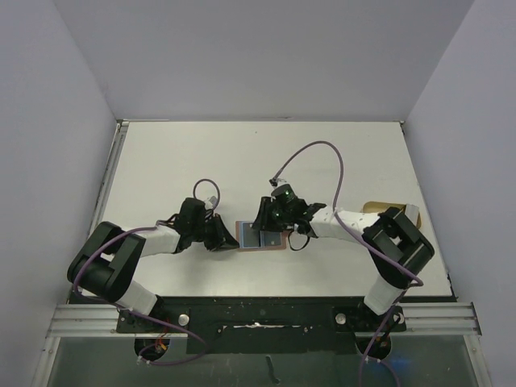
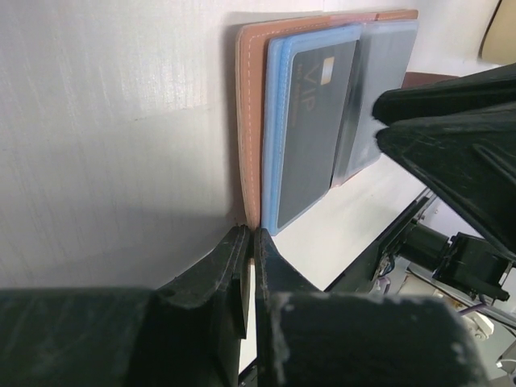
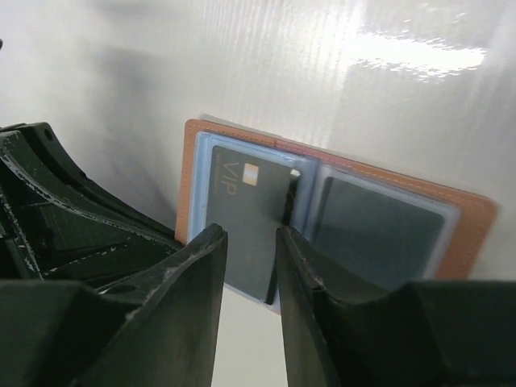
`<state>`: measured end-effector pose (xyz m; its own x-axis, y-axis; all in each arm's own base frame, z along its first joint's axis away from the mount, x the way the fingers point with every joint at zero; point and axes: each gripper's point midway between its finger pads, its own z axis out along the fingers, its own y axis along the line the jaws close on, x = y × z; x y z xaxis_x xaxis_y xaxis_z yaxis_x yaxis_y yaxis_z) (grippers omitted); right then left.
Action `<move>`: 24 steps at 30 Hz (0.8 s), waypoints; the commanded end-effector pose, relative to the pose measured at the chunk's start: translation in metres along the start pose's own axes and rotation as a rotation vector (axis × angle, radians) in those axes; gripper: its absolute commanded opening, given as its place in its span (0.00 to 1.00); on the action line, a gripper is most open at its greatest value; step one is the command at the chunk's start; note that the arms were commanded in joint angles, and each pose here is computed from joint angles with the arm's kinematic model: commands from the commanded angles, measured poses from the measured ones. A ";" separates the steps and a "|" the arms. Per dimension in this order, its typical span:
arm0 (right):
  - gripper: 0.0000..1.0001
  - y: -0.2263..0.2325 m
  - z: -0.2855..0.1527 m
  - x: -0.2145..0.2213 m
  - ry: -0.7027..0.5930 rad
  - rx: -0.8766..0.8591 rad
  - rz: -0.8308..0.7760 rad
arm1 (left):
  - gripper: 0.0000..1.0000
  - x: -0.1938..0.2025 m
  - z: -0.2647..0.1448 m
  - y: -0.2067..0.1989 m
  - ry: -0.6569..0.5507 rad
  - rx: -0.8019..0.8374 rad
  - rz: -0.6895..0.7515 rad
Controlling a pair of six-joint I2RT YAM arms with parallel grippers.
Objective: Put the credit cards into the card holder
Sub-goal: Insert the credit card into the card holder.
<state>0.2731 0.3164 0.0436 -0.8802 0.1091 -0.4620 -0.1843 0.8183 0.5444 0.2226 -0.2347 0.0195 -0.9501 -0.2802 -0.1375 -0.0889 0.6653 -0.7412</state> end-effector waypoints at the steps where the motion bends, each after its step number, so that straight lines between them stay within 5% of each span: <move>1: 0.35 -0.010 -0.038 -0.037 -0.085 0.102 -0.071 | 0.00 -0.007 -0.003 -0.016 0.002 0.035 0.067; 12: 0.42 -0.109 -0.125 -0.106 -0.215 0.559 -0.093 | 0.01 -0.008 -0.008 -0.018 -0.003 0.016 0.080; 24: 0.51 -0.217 -0.226 -0.153 -0.272 1.079 -0.023 | 0.34 -0.018 -0.023 -0.030 -0.050 0.002 0.113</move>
<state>0.3473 0.0416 0.1317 -0.7421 0.1371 -0.6561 0.3046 0.9409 -0.1478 0.2201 -0.2282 0.0307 -0.9563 -0.2416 -0.1646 -0.0576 0.7076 -0.7043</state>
